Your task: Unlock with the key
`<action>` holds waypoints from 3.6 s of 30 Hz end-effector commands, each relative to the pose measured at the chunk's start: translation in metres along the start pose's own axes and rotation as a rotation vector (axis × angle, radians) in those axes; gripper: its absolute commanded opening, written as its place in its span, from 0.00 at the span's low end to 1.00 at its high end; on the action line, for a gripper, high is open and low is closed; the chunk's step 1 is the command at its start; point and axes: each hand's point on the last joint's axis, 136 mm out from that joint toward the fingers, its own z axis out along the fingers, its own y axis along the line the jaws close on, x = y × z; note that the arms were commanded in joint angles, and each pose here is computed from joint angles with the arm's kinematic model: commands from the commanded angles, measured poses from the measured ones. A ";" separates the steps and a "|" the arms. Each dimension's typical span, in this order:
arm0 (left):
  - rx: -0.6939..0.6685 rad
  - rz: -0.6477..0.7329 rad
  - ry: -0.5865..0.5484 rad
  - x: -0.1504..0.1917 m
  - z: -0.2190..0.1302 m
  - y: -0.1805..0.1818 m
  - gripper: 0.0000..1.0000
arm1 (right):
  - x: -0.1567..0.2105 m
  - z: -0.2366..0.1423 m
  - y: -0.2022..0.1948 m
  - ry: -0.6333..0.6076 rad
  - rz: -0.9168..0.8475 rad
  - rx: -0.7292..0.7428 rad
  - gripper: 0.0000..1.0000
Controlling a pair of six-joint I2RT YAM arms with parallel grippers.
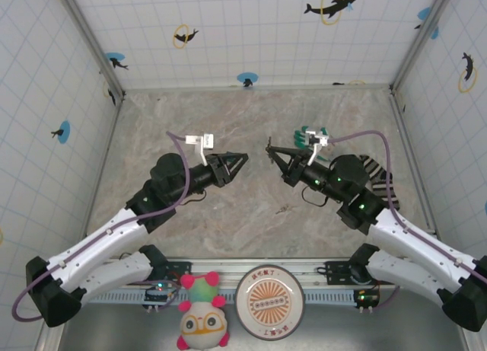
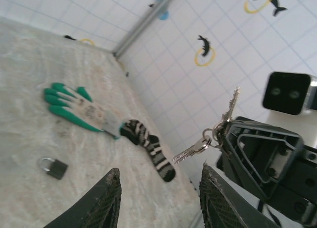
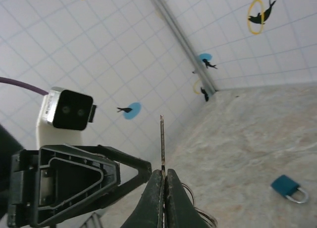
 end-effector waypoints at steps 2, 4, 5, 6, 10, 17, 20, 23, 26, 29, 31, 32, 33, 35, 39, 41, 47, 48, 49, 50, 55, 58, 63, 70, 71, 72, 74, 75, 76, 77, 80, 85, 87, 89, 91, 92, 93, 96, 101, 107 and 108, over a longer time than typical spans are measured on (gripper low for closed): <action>-0.166 -0.039 -0.050 -0.018 -0.006 0.020 0.49 | 0.006 0.001 -0.034 0.074 -0.221 0.290 0.00; -0.181 -0.045 -0.041 -0.022 -0.002 0.018 0.50 | 0.007 0.003 -0.040 0.089 -0.291 0.383 0.00; -0.186 -0.050 -0.032 -0.023 0.001 0.017 0.51 | 0.007 0.004 -0.042 0.095 -0.327 0.420 0.00; -0.189 -0.055 -0.025 -0.024 0.003 0.015 0.51 | 0.008 0.005 -0.042 0.100 -0.354 0.444 0.00; -0.173 -0.079 0.005 -0.028 0.017 0.007 0.54 | 0.013 0.014 -0.033 0.107 -0.452 0.495 0.00; -0.167 -0.117 0.045 -0.023 0.034 0.005 0.56 | 0.020 0.025 -0.014 0.102 -0.505 0.484 0.00; -0.171 -0.138 0.067 -0.017 0.040 0.007 0.57 | 0.022 0.027 -0.009 0.106 -0.524 0.483 0.00; -0.169 -0.149 0.082 -0.014 0.045 0.006 0.58 | 0.026 0.029 -0.008 0.112 -0.529 0.479 0.00; -0.159 -0.146 0.080 -0.015 0.047 0.001 0.59 | 0.028 0.030 -0.008 0.116 -0.531 0.480 0.00; -0.149 -0.146 0.086 -0.013 0.049 -0.003 0.58 | 0.028 0.030 -0.006 0.111 -0.533 0.483 0.00; -0.152 -0.159 0.096 -0.010 0.051 -0.001 0.54 | 0.027 0.031 -0.005 0.109 -0.541 0.486 0.00; -0.152 -0.164 0.101 -0.009 0.052 -0.001 0.52 | 0.027 0.032 -0.004 0.110 -0.548 0.490 0.00; -0.153 -0.170 0.108 -0.007 0.054 -0.001 0.49 | 0.028 0.032 -0.004 0.111 -0.555 0.494 0.00; -0.155 -0.176 0.118 -0.004 0.056 0.000 0.45 | 0.028 0.033 -0.003 0.112 -0.571 0.508 0.00; -0.160 -0.183 0.120 -0.004 0.058 0.000 0.33 | 0.028 0.034 -0.001 0.111 -0.590 0.522 0.00; -0.168 -0.186 0.120 -0.003 0.058 0.002 0.26 | 0.028 0.034 0.000 0.110 -0.592 0.523 0.00; -0.180 -0.192 0.111 -0.003 0.055 0.005 0.10 | 0.030 0.034 -0.001 0.113 -0.626 0.554 0.00; -0.182 -0.192 0.112 -0.002 0.054 0.005 0.05 | 0.030 0.033 -0.001 0.112 -0.629 0.559 0.00; -0.184 -0.192 0.110 -0.003 0.054 0.005 0.01 | 0.031 0.033 -0.001 0.112 -0.631 0.563 0.00; -0.184 -0.190 0.108 -0.003 0.053 0.005 0.00 | 0.031 0.033 -0.001 0.113 -0.631 0.562 0.00; -0.233 -0.168 0.097 -0.004 0.049 0.014 0.00 | 0.027 0.027 -0.003 0.087 -0.589 0.569 0.18; -0.269 -0.130 0.075 -0.010 0.044 0.019 0.00 | 0.029 0.022 -0.010 0.092 -0.536 0.546 0.32; -0.277 -0.055 0.046 -0.022 0.040 0.025 0.00 | 0.034 0.013 -0.022 0.100 -0.388 0.465 0.38; -0.181 0.038 0.021 -0.031 0.039 0.016 0.00 | 0.037 0.016 -0.045 0.093 -0.091 0.345 0.42; -0.170 0.048 0.020 -0.032 0.039 0.014 0.00 | 0.039 0.017 -0.046 0.089 -0.077 0.317 0.43; -0.160 0.056 0.016 -0.033 0.039 0.013 0.00 | 0.039 0.018 -0.046 0.081 -0.058 0.290 0.44; -0.143 0.060 0.006 -0.033 0.038 0.013 0.00 | 0.035 0.017 -0.053 0.045 0.005 0.270 0.44; -0.128 0.059 -0.001 -0.033 0.037 0.012 0.00 | 0.030 0.016 -0.056 0.022 0.063 0.256 0.43; -0.114 0.057 -0.007 -0.033 0.036 0.011 0.00 | 0.026 0.016 -0.056 0.007 0.111 0.220 0.42; -0.097 0.053 -0.011 -0.032 0.035 0.009 0.00 | 0.021 0.016 -0.056 -0.014 0.169 0.175 0.41; -0.031 0.044 -0.023 -0.031 0.033 0.000 0.00 | 0.004 0.012 -0.048 -0.095 0.290 0.027 0.40; 0.062 0.018 -0.032 -0.028 0.032 -0.012 0.00 | -0.005 0.008 -0.026 -0.133 0.344 -0.141 0.47; 0.102 0.008 -0.040 -0.027 0.030 -0.017 0.00 | -0.006 0.007 -0.017 -0.143 0.368 -0.198 0.44; 0.139 0.000 -0.044 -0.027 0.030 -0.023 0.00 | -0.009 0.007 -0.009 -0.158 0.392 -0.258 0.38; 0.163 -0.006 -0.046 -0.027 0.029 -0.026 0.00 | -0.010 0.008 -0.002 -0.161 0.410 -0.307 0.35; 0.173 -0.008 -0.050 -0.028 0.028 -0.028 0.00 | -0.010 0.008 0.002 -0.161 0.415 -0.332 0.34; 0.179 -0.010 -0.054 -0.028 0.027 -0.029 0.00 | -0.011 0.009 0.005 -0.164 0.420 -0.351 0.35; 0.203 -0.014 -0.061 -0.030 0.025 -0.034 0.00 | -0.008 0.014 0.011 -0.151 0.426 -0.373 0.40; 0.220 -0.014 -0.056 -0.028 0.024 -0.038 0.00 | -0.009 0.017 0.022 -0.139 0.418 -0.413 0.38; 0.221 -0.019 -0.062 -0.028 0.024 -0.037 0.00 | -0.006 0.020 0.031 -0.121 0.415 -0.444 0.32; 0.221 -0.022 -0.060 -0.026 0.025 -0.037 0.00 | -0.005 0.020 0.032 -0.115 0.415 -0.446 0.32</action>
